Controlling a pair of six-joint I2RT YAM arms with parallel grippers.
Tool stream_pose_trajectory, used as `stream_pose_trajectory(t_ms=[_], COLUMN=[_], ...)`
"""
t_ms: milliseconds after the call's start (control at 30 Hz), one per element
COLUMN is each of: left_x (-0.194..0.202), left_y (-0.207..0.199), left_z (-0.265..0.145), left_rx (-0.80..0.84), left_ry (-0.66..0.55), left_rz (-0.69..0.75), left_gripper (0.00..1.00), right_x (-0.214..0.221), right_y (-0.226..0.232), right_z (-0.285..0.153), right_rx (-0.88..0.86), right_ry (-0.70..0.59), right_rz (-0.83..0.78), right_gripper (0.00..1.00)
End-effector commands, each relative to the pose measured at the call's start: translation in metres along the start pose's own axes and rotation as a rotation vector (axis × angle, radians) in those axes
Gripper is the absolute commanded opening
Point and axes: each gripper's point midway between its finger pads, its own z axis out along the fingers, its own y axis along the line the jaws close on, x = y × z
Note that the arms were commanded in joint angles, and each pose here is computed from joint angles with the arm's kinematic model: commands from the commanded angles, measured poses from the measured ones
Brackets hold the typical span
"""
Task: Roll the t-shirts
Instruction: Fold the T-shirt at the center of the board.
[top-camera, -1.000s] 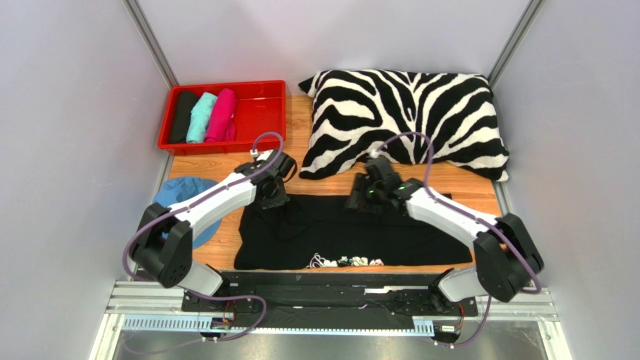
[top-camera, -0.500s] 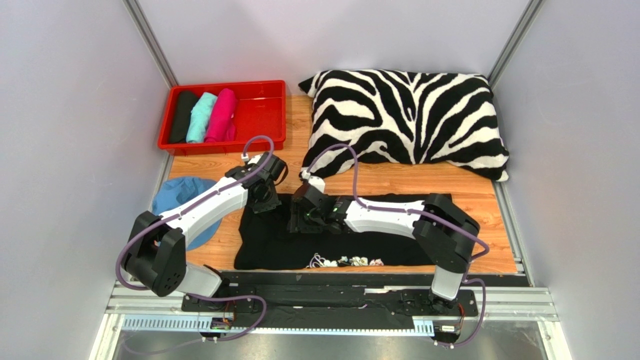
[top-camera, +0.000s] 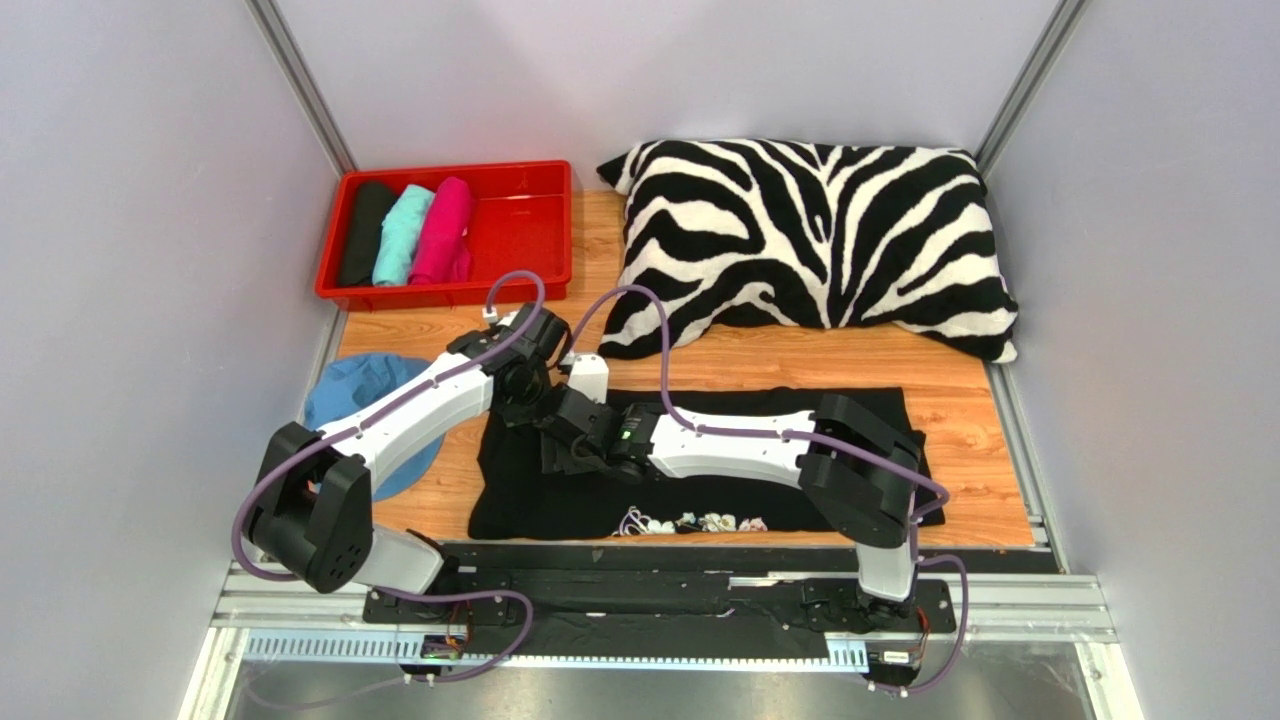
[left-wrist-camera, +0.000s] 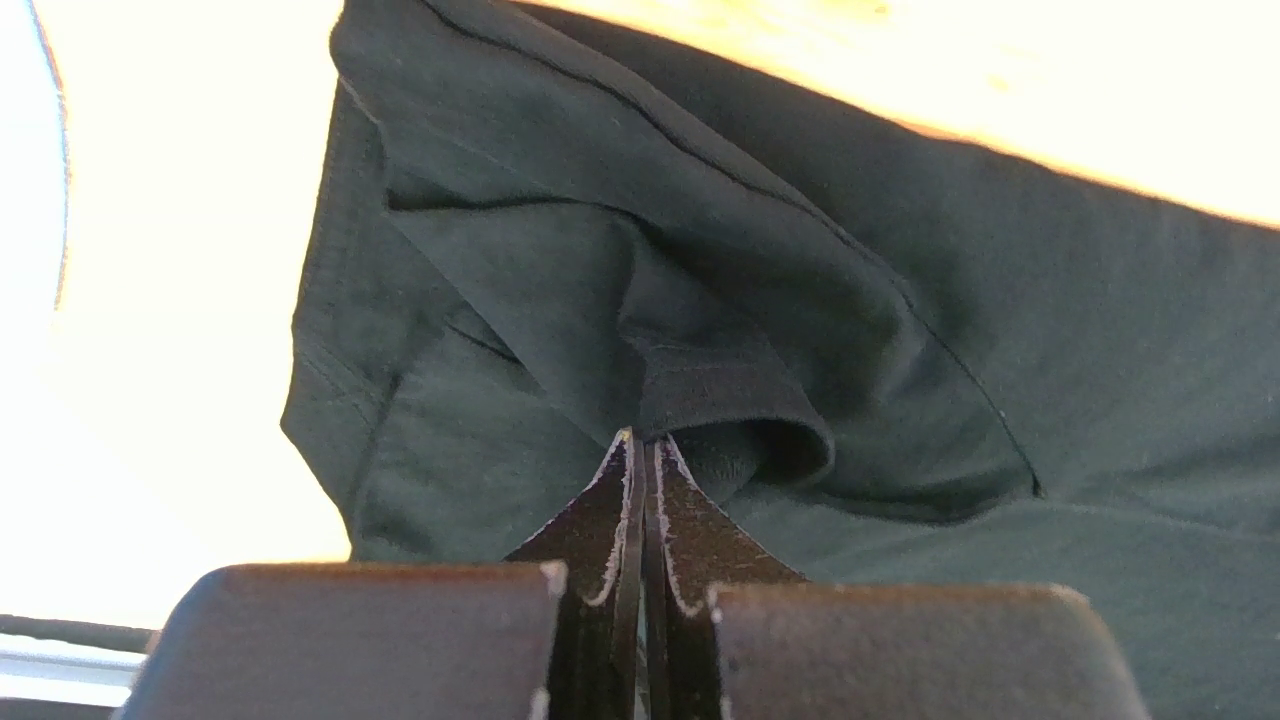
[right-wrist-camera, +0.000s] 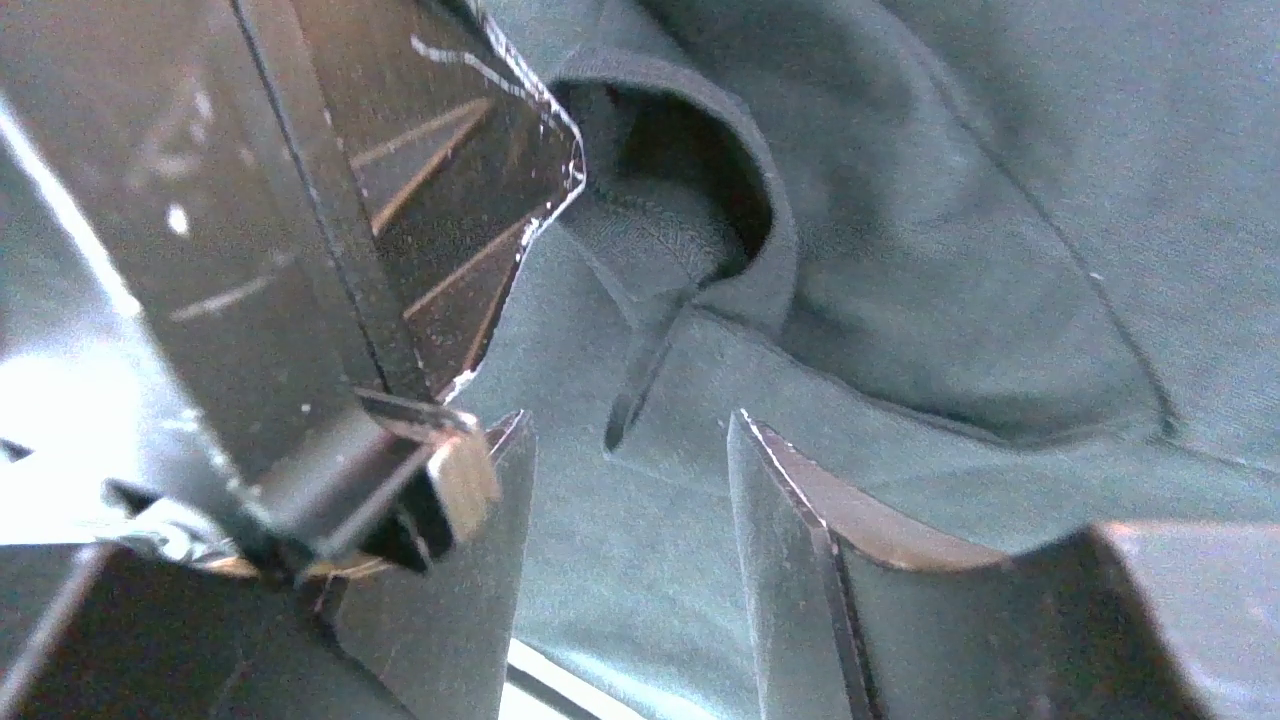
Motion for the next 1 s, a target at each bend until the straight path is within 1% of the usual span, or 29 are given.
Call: stream_pose_trajectory(t_ms=[0, 167, 233, 267, 300, 333, 367, 400, 533, 633, 667, 733, 767, 800, 867, 967], left_x=[-0.002, 0.000, 0.002, 0.003, 0.004, 0.004, 0.007, 0.007, 0.013, 0.015, 0.014, 0.014, 0.013, 0.012, 0.009, 0.006], left_y=[-0.003, -0.004, -0.004, -0.004, -0.005, -0.005, -0.005, -0.005, -0.004, -0.004, -0.004, -0.004, -0.004, -0.003, -0.003, -0.001], left_z=[-0.004, -0.003, -0.003, -0.003, -0.003, -0.004, -0.003, -0.004, -0.003, -0.003, -0.002, -0.001, 0.000, 0.001, 0.001, 0.002], left_rx=[0.027, 0.035, 0.037, 0.038, 0.043, 0.048, 0.051, 0.053, 0.060, 0.065, 0.067, 0.065, 0.063, 0.061, 0.060, 0.060], left_ry=[-0.001, 0.010, 0.014, 0.018, 0.020, 0.018, 0.026, 0.026, 0.037, 0.038, 0.038, 0.043, 0.044, 0.045, 0.044, 0.046], left_rz=[0.010, 0.003, 0.001, -0.005, -0.008, -0.014, -0.022, -0.027, -0.045, -0.052, -0.052, -0.049, -0.047, -0.048, -0.041, -0.037], left_gripper=[0.00, 0.00, 0.00, 0.00, 0.00, 0.00, 0.00, 0.00, 0.00, 0.00, 0.00, 0.00, 0.00, 0.00, 0.00, 0.00], right_x=[0.003, 0.004, 0.003, 0.005, 0.003, 0.003, 0.006, 0.005, 0.005, 0.005, 0.004, 0.005, 0.005, 0.007, 0.009, 0.007], right_y=[-0.011, -0.017, -0.022, -0.026, -0.026, -0.027, -0.030, -0.031, -0.036, -0.039, -0.038, -0.038, -0.037, -0.037, -0.035, -0.034], right_z=[0.014, 0.015, 0.014, 0.012, 0.010, 0.010, 0.009, 0.007, 0.001, -0.003, -0.003, -0.003, -0.003, -0.002, 0.000, 0.003], right_rx=[0.093, 0.139, 0.161, 0.171, 0.170, 0.173, 0.178, 0.178, 0.185, 0.184, 0.180, 0.177, 0.176, 0.180, 0.182, 0.186], right_ry=[-0.001, -0.015, -0.019, -0.016, -0.020, -0.021, -0.016, -0.018, -0.023, -0.029, -0.034, -0.038, -0.042, -0.045, -0.047, -0.064], right_rz=[-0.079, -0.087, -0.087, -0.091, -0.088, -0.088, -0.092, -0.091, -0.090, -0.093, -0.091, -0.102, -0.105, -0.113, -0.116, -0.114], right_gripper=[0.53, 0.47, 0.41, 0.37, 0.28, 0.24, 0.18, 0.14, 0.08, 0.10, 0.13, 0.23, 0.30, 0.34, 0.40, 0.43])
